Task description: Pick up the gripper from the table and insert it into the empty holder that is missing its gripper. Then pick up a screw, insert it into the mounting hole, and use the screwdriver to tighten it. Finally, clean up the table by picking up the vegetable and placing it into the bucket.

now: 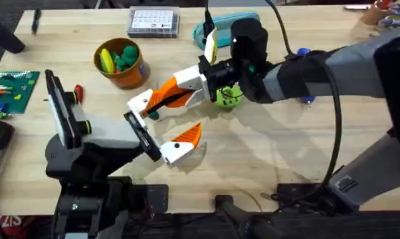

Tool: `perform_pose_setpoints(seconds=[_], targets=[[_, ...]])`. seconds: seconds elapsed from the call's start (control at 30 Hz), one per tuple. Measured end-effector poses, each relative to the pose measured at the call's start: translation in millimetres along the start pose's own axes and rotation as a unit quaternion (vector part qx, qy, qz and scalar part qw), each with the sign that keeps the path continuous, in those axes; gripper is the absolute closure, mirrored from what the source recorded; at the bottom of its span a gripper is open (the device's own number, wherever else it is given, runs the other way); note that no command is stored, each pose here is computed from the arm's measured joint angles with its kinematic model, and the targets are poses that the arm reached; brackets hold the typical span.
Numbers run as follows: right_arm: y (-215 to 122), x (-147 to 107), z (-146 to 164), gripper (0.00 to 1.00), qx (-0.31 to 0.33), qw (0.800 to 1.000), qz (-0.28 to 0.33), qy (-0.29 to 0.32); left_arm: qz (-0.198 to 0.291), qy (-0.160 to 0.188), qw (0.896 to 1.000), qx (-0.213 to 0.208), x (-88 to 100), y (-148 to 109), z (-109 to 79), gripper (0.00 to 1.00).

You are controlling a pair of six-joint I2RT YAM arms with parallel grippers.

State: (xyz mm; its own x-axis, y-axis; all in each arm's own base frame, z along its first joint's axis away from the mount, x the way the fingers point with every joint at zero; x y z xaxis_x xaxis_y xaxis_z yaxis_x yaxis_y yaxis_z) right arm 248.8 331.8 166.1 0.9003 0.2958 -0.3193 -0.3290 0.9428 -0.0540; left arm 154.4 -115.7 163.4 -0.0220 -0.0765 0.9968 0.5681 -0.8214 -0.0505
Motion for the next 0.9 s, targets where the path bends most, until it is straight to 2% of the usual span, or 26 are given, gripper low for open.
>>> perform_pose_setpoints(seconds=[0.33,0.53,0.9], targets=[[3.5,-2.1,-1.1,0.846,-0.002,1.0,0.004,0.002,0.0,0.002,1.0,-0.002,0.1,0.0,-0.5,0.011],[11.8,-7.1,-3.0,0.78,-0.006,1.0,0.013,0.004,-0.002,0.006,1.0,-0.019,0.5,0.1,-5.4,0.011],[11.2,-6.6,-4.0,0.599,-0.008,1.0,0.013,0.009,-0.003,0.015,1.0,-0.021,0.6,0.1,-6.1,0.011]])
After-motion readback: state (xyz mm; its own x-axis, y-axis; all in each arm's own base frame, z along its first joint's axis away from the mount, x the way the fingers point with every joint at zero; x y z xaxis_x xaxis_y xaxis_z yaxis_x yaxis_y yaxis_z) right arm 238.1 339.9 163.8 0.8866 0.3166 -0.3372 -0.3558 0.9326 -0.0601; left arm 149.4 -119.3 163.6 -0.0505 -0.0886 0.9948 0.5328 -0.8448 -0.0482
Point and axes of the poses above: each hand's point on the last joint's axis, 136 mm out from that joint toward the fingers, its own y axis out along the fingers, its own z axis along the line the jaws close on, x = y × z, the point moved 3 cm from there along -y, back along the fingers, and after that the axes turned 13 degrees about y, right-handed, at the moved point
